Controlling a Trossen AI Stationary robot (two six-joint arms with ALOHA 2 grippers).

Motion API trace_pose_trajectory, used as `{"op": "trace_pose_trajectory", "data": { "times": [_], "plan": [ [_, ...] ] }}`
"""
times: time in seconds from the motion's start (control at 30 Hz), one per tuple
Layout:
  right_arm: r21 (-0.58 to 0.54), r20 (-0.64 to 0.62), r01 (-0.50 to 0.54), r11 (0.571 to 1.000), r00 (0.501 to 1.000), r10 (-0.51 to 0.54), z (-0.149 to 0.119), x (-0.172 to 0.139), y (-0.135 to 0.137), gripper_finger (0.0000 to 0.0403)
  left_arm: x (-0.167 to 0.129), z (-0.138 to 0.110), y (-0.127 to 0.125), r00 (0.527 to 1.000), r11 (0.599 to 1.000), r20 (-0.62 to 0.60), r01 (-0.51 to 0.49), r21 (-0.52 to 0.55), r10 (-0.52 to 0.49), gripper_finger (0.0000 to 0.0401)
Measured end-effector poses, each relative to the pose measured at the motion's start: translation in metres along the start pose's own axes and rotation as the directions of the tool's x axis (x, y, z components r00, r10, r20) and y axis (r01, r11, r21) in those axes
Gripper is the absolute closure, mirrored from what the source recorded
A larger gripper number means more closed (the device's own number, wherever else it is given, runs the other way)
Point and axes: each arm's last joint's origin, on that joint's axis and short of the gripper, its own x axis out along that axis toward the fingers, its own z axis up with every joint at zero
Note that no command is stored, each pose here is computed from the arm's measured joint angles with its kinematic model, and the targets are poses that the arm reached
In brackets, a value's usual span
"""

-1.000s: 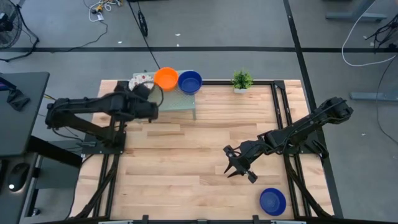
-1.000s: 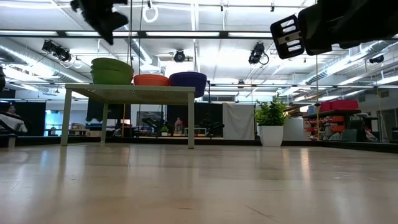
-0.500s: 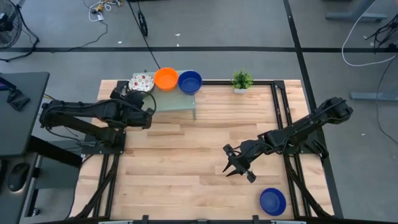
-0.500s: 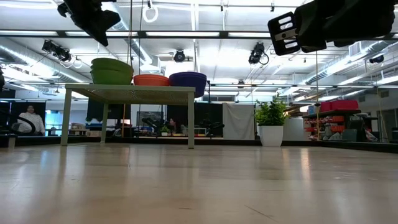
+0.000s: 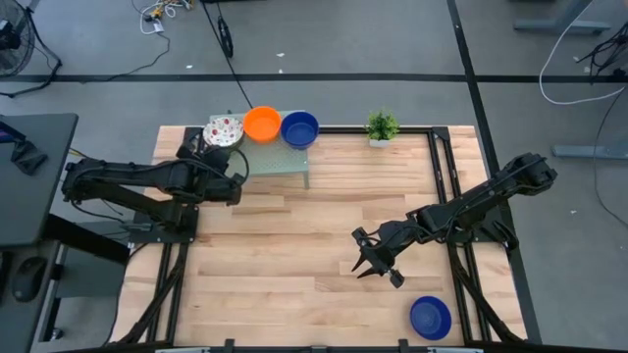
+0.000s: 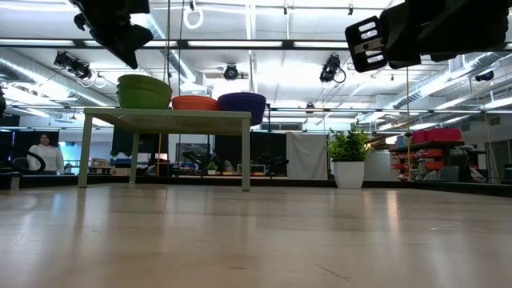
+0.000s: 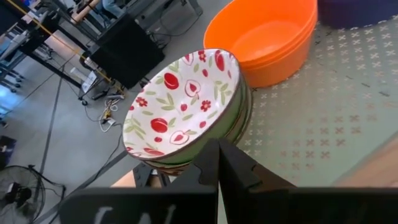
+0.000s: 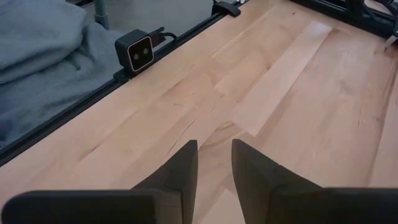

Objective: Pick & Place Mini bowls
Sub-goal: Stack the white patterned bowl on top of the other white patterned bowls on the shelf

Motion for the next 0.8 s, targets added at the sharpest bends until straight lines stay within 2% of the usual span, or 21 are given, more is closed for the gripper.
{"op": "trace_pose_trajectory", "data": {
  "times": [0.4, 0.57, 0.67, 0.8],
  "plan": [
    [-0.001, 0.001, 0.0, 1.0, 1.0, 0.0, 0.0, 0.0, 0.0, 0.0302, 0.0, -0.001, -0.002, 0.998, 0.999, -0.037, 0.041, -0.004, -0.041, 0.0399],
    [-0.001, 0.001, 0.0, 1.0, 1.0, 0.0, 0.0, 0.0, 0.0, 0.0302, -0.001, 0.0, -0.004, 0.993, 0.995, -0.068, 0.101, 0.008, -0.1, 0.0399],
    [-0.002, 0.002, 0.001, 1.0, 1.0, -0.001, 0.0, 0.0, 0.0, 0.0302, -0.004, 0.004, 0.001, 0.989, 0.989, -0.035, 0.138, -0.06, -0.141, 0.0399],
    [-0.003, 0.008, 0.002, 1.0, 1.0, -0.002, 0.001, 0.0, 0.0, 0.0302, -0.014, 0.011, 0.023, 0.984, 0.966, 0.042, 0.178, -0.185, -0.173, 0.0399]
  ]
}}
